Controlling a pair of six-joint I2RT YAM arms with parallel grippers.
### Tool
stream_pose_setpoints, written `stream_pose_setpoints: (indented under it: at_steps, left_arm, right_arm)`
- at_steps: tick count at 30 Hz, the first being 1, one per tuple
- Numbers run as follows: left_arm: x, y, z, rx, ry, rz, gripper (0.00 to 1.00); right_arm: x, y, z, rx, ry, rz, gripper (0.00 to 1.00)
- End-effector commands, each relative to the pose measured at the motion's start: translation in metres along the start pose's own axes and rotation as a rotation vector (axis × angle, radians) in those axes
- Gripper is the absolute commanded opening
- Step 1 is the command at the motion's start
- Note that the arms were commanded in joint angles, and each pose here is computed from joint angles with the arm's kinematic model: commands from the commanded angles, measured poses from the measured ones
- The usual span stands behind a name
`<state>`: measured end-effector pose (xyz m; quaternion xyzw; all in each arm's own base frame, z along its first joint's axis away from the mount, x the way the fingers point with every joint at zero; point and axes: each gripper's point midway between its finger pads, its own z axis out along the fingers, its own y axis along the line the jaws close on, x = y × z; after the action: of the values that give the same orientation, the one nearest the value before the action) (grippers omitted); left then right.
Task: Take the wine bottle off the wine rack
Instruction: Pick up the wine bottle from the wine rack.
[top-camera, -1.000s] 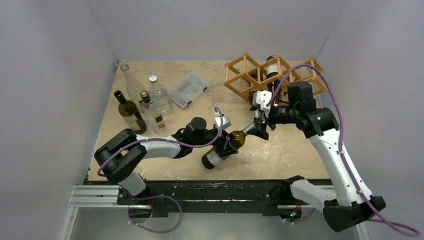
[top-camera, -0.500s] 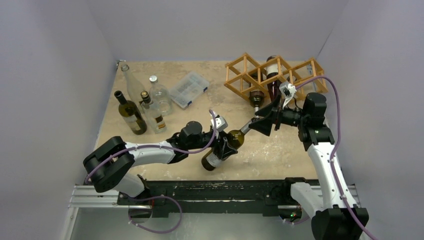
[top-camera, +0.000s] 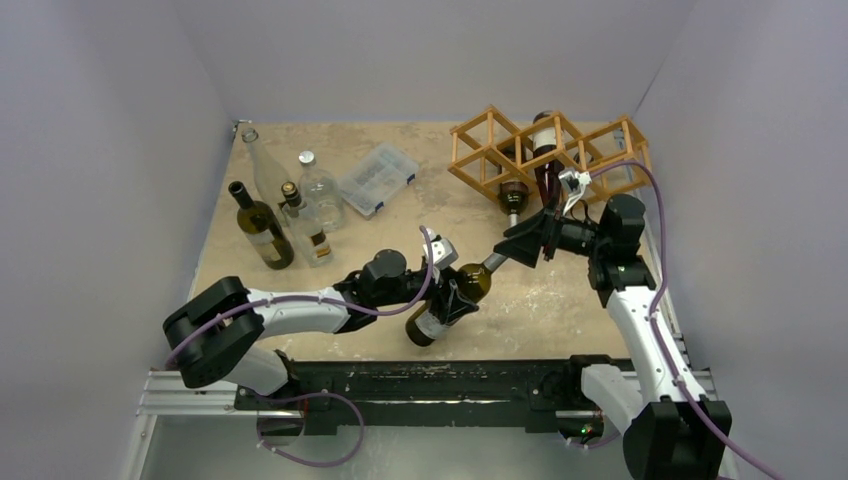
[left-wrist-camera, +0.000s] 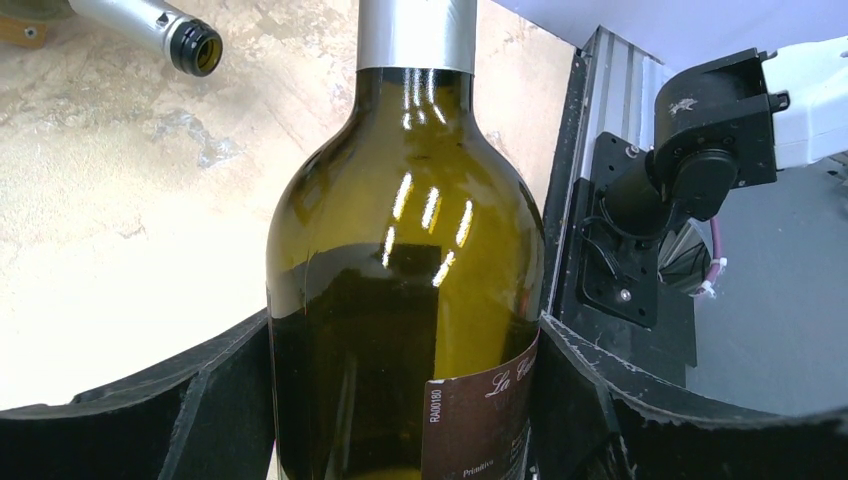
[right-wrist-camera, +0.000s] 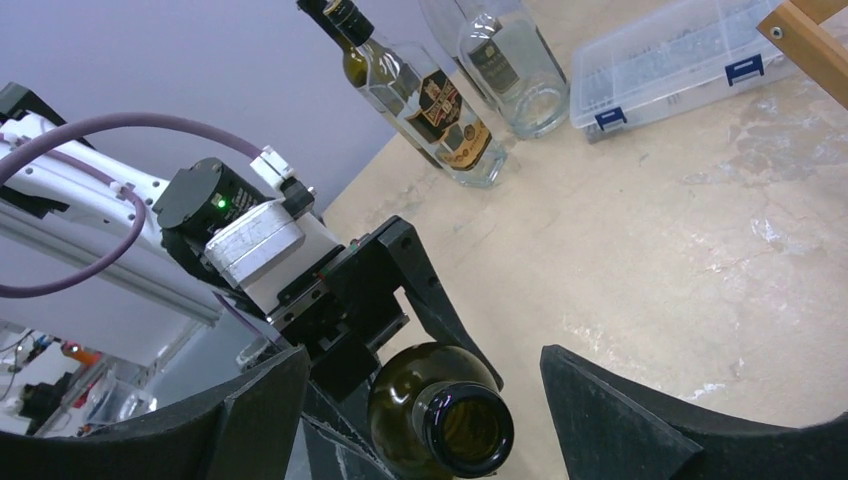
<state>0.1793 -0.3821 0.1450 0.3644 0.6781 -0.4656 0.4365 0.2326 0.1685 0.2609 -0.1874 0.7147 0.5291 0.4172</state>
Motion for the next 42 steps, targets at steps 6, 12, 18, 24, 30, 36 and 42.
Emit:
stream_pose_setpoints:
  at_steps: [6,12,18,24,30,36,42]
  left_arm:
    - [-0.075,-0.021,-0.006,0.028,-0.257,0.065,0.0]
    - [-0.079,-0.02,-0.005,0.018,-0.268,0.064,0.0]
    - [-0.08,-0.02,-0.002,0.011,-0.271,0.054,0.0]
    - [-0.081,-0.021,0.001,0.006,-0.273,0.05,0.0]
    - [-0.078,-0.018,0.006,-0.002,-0.262,0.033,0.0]
    - [-0.074,-0.013,0.013,-0.025,-0.235,-0.023,0.28]
    - [-0.079,-0.003,0.014,-0.095,-0.245,-0.09,0.76]
  right_arm:
    - [0.0,0.001,0.002,-0.041,-0.009,0.042,0.75]
    - [0.001,0.004,0.002,-0.068,-0.005,0.046,0.65]
    - [0.001,0.009,0.002,-0.094,-0.006,0.056,0.58]
    - [0.001,0.012,0.005,-0.115,0.001,0.061,0.46]
    - [-0.003,0.019,0.006,-0.149,0.003,0.021,0.05]
    - [-0.016,0.029,0.005,-0.179,0.008,-0.065,0.0]
    - [-0.03,0.029,0.009,-0.172,0.018,-0.156,0.0]
